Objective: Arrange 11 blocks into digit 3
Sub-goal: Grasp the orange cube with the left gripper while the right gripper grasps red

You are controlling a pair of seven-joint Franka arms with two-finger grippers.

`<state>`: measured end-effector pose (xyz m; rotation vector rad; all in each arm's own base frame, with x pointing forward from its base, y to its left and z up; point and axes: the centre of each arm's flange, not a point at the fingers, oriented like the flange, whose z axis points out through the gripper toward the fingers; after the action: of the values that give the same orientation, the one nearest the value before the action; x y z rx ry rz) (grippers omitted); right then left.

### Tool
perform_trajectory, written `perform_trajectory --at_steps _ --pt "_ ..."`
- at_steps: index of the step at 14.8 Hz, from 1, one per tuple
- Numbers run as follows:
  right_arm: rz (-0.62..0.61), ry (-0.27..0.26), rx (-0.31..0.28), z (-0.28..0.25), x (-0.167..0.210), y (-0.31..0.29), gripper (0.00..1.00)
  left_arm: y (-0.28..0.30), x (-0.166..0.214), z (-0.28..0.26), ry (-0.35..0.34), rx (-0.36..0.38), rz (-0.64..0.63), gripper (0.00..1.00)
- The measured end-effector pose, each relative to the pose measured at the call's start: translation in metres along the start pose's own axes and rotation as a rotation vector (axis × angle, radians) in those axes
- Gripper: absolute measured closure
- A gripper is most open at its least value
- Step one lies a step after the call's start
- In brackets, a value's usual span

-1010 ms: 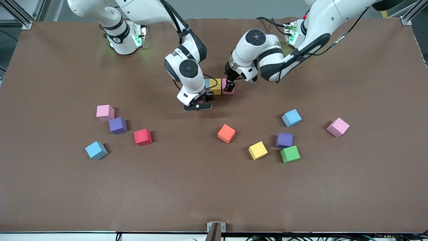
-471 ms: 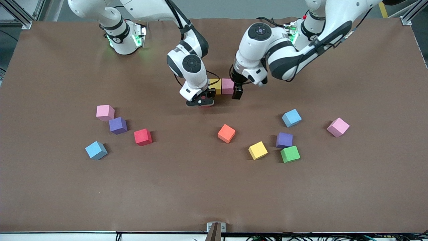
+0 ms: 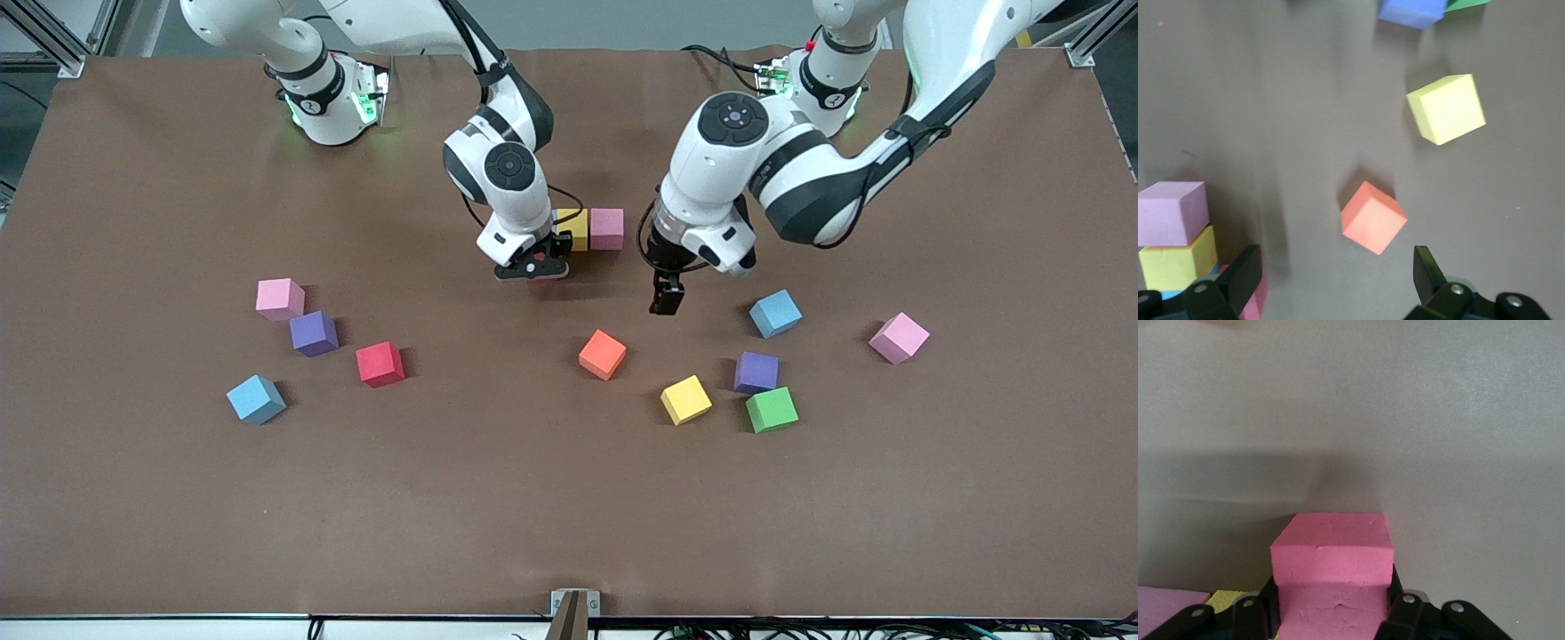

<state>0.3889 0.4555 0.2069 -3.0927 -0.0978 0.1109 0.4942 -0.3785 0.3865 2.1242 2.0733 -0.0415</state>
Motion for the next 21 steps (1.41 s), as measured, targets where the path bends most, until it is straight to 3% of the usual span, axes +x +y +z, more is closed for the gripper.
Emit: perform_trajectory --at_steps 5,8,12,16,21 --pt "0.007 0.005 0.008 -0.014 0.003 -0.003 0.01 0.044 -0.019 0.042 -0.041 0.045 0.075 0.00" --pt "0.040 -0.027 -0.005 -0.056 0.021 0.006 0.00 0.039 -0.053 0.094 0.001 0.074 0.221 0.00" --pt "0.021 -0.063 -0.002 -0.113 0.079 0.066 0.00 0.031 -0.070 0.124 -0.008 0.132 0.336 0.00" --pt "-0.075 -0.039 -0.009 -0.130 0.134 0.152 0.00 0.033 -0.065 0.135 -0.012 0.155 0.432 0.00" --pt "-0.215 -0.019 -0.018 -0.119 0.176 0.240 0.00 0.028 -0.063 0.155 -0.007 0.180 0.524 0.00"
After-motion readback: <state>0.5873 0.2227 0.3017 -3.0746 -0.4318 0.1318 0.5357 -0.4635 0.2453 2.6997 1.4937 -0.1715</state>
